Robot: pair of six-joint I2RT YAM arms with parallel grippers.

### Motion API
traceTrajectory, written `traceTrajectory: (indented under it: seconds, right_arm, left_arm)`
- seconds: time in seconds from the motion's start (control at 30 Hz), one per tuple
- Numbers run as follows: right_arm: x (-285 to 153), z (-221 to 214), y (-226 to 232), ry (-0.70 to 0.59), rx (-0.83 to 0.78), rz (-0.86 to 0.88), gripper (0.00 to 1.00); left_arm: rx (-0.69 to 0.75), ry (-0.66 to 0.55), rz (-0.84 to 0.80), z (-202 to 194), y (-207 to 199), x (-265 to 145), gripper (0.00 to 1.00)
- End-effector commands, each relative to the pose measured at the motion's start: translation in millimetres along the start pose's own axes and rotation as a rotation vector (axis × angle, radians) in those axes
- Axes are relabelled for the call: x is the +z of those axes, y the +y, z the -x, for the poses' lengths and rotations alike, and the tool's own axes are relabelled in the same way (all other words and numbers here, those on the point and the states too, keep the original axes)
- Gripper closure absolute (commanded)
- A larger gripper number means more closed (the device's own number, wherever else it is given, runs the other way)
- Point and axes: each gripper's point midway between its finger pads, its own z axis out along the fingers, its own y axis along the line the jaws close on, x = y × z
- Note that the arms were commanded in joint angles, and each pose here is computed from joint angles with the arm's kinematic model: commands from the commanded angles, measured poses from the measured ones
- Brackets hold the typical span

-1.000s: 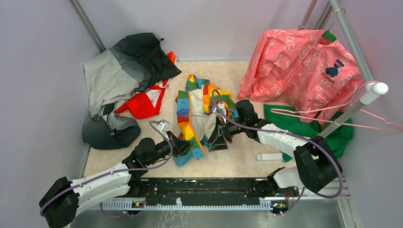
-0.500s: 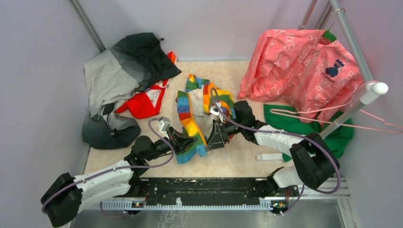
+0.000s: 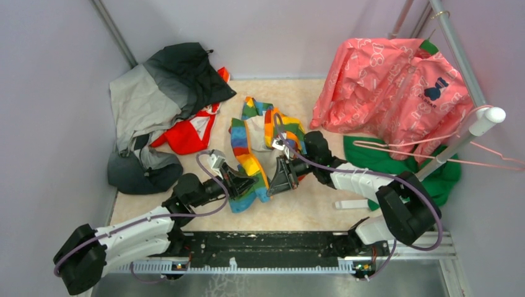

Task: Zip up the jacket
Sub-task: Pick up the jacket from the center of the board.

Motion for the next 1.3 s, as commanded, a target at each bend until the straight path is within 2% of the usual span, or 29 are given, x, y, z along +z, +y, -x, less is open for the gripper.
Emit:
traceTrajectory:
  seconds: [0.0,0.13,0.27,0.3,0.43,0.53,0.63,0.9,1.17,1.27]
  right_arm:
    - [3,6,10,0.016,-0.066,0.047,1.0]
    - [2,7,8,0.038,-0.096,0.044,1.0]
    - [0,5,7,0.069,-0.115,0.082,1.0]
    - [-1,6,6,0.075,-0.116,0.092,1.0]
    - [0,6,4,0.102,-0.114,0.132,1.0]
    - [0,5,2,0.119,-0.117,0.146,1.0]
    - [0,5,0,0.125,-0.133,0.147,1.0]
    - [5,-1,-7,0.14,-0.109,0.134,1.0]
    - [7,-8,-26,0.152,-0.058,0.059,1.0]
    - [8,-11,-36,0.16,-0.04,0.012,1.0]
  left_arm:
    - [-0.035,-0.016,0.046,14,3,4,0.81]
    - [-0.143,0.047,0.086,1,2,-10,0.4]
    - [-0.223,0.056,0.067,6,-14,-31,0.06]
    - [-0.246,0.051,0.052,8,-20,-35,0.02]
    - [-0.409,0.088,-0.008,3,-39,-44,0.02]
    - [-0.498,0.212,-0.004,-22,-41,-44,0.01]
    - [-0.509,0.283,0.015,-39,-36,-41,0.01]
    - [-0.52,0.346,-0.046,-52,-38,-19,0.01]
    - [-0.544,0.345,-0.088,-59,-37,-11,0.02]
    - [-0.544,0.334,-0.082,-62,-33,-8,0.06]
